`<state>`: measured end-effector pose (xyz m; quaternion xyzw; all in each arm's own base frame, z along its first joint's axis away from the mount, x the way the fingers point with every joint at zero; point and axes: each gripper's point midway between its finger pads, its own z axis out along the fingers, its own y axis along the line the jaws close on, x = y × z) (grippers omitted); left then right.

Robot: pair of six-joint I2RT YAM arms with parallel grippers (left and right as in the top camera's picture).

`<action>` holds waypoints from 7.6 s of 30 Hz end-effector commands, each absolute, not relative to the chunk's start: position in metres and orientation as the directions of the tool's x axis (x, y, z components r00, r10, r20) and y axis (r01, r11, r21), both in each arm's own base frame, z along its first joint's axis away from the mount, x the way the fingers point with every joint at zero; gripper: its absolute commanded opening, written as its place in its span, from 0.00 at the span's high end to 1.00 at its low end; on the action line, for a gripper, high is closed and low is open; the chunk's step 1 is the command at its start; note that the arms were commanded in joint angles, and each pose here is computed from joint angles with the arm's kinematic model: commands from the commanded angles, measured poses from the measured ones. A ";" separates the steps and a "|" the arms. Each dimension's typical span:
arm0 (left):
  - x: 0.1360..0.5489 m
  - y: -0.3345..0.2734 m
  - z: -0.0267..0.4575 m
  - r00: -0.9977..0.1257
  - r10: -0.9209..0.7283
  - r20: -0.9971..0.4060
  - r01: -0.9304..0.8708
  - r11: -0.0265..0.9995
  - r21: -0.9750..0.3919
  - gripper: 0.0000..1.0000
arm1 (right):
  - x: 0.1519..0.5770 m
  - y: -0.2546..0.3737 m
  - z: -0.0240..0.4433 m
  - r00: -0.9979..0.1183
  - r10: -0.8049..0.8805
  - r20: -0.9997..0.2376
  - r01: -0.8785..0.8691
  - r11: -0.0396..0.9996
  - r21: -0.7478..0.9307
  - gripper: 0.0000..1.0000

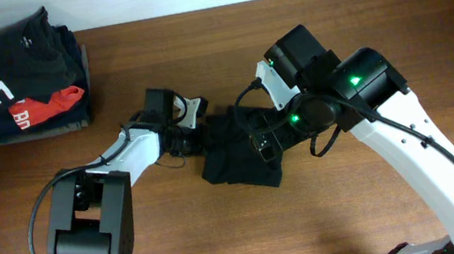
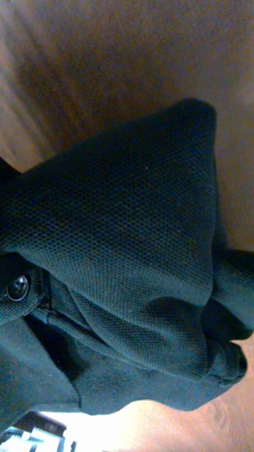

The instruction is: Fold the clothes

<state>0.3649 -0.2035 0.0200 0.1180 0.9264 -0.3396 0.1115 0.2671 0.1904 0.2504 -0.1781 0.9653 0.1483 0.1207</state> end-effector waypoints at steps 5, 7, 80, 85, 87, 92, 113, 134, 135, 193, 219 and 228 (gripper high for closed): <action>0.433 -0.168 0.048 -0.875 0.164 -0.456 0.361 0.849 -0.386 1.00 | 0.261 0.175 0.253 -0.912 -0.303 -0.278 -0.361 0.913 0.191 0.01; 0.448 -0.159 0.058 -0.858 0.157 -0.489 0.354 0.870 -0.343 1.00 | 0.260 0.171 0.252 -0.914 -0.304 -0.268 -0.356 0.918 0.176 0.01; 0.588 0.277 0.182 -0.450 -0.052 -0.892 -0.354 0.927 0.125 0.73 | 0.237 0.157 0.245 -0.949 -0.276 -0.154 -0.300 0.941 0.159 0.01; 0.580 0.293 0.182 -0.454 -0.061 -0.889 -0.407 0.902 0.146 0.45 | 0.235 0.156 0.245 -0.950 -0.277 -0.144 -0.298 0.942 0.157 0.01; 0.576 0.298 0.182 -0.460 -0.068 -0.885 -0.424 0.893 0.152 0.22 | 0.234 0.155 0.245 -0.951 -0.278 -0.139 -0.298 0.942 0.156 0.01; 0.564 0.305 0.202 -0.450 -0.091 -0.888 -0.487 0.859 0.159 0.01 | 0.231 0.153 0.244 -0.952 -0.278 -0.125 -0.296 0.943 0.153 0.01; 0.539 0.229 0.387 -0.113 -0.073 -0.991 -0.327 0.944 -0.032 0.96 | 0.231 0.153 0.244 -0.950 -0.286 -0.124 -0.303 0.941 0.151 0.01; 0.646 0.205 0.134 -0.460 -0.002 -0.888 -0.269 0.953 0.137 0.91 | 0.221 0.149 0.243 -0.956 -0.281 -0.082 -0.291 0.945 0.147 0.01; 0.645 0.206 0.134 -0.463 -0.003 -0.886 -0.276 0.951 0.141 0.91 | 0.220 0.148 0.242 -0.957 -0.281 -0.076 -0.290 0.946 0.146 0.01; 0.477 0.064 0.512 -0.071 0.000 -0.997 -0.022 1.000 0.002 0.01 | 0.222 0.140 0.241 -0.957 -0.280 -0.079 -0.287 0.953 0.098 0.01; 0.123 -0.067 0.445 -0.279 0.053 -0.959 0.386 0.920 -0.061 0.01 | 0.111 0.067 0.360 -0.773 -0.056 -0.632 -0.263 0.935 0.238 0.01; 0.119 -0.095 0.367 -0.245 -0.015 -0.969 0.530 0.835 -0.147 0.01 | 0.064 0.024 0.369 -0.638 0.150 -0.755 -0.177 0.926 0.334 0.01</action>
